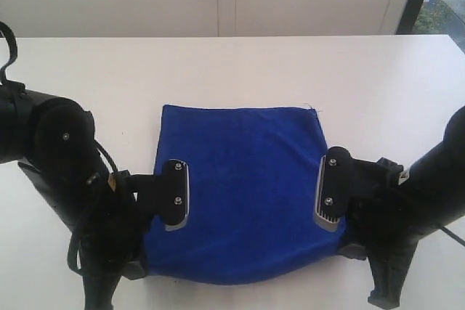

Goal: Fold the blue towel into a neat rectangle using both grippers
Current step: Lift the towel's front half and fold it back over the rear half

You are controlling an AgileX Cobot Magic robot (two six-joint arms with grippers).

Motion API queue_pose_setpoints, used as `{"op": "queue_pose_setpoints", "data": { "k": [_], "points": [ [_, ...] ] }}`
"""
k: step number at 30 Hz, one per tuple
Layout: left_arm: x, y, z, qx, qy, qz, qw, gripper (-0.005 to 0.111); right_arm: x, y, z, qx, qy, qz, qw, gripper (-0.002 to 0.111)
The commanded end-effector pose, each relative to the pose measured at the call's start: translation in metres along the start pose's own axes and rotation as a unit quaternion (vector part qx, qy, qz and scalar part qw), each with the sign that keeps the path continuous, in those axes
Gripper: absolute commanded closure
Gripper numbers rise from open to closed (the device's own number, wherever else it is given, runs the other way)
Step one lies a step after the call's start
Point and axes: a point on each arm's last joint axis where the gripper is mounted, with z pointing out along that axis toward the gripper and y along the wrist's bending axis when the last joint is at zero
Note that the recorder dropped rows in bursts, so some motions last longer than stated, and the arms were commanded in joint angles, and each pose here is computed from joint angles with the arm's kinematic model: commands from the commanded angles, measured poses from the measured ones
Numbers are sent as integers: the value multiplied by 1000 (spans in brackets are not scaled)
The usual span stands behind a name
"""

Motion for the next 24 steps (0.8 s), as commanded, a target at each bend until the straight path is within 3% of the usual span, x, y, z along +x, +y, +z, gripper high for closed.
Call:
{"op": "queue_pose_setpoints", "data": {
  "k": [1,8,17,24],
  "points": [
    [-4,-4,-19,-28,-35,-5,999,107,-4,1,-16,13,-16,7,1000,108],
    [-12,1,-45,-89,-85,-17,992,107,-17,-12,-41,71,-44,63,995,108],
    [-13,39,-63,-181,-135,-104,969,107,-31,-41,-65,175,-62,122,975,108],
    [-9,63,-58,-226,-164,-136,951,107,-44,-60,-55,194,-76,118,971,108]
  ]
}}
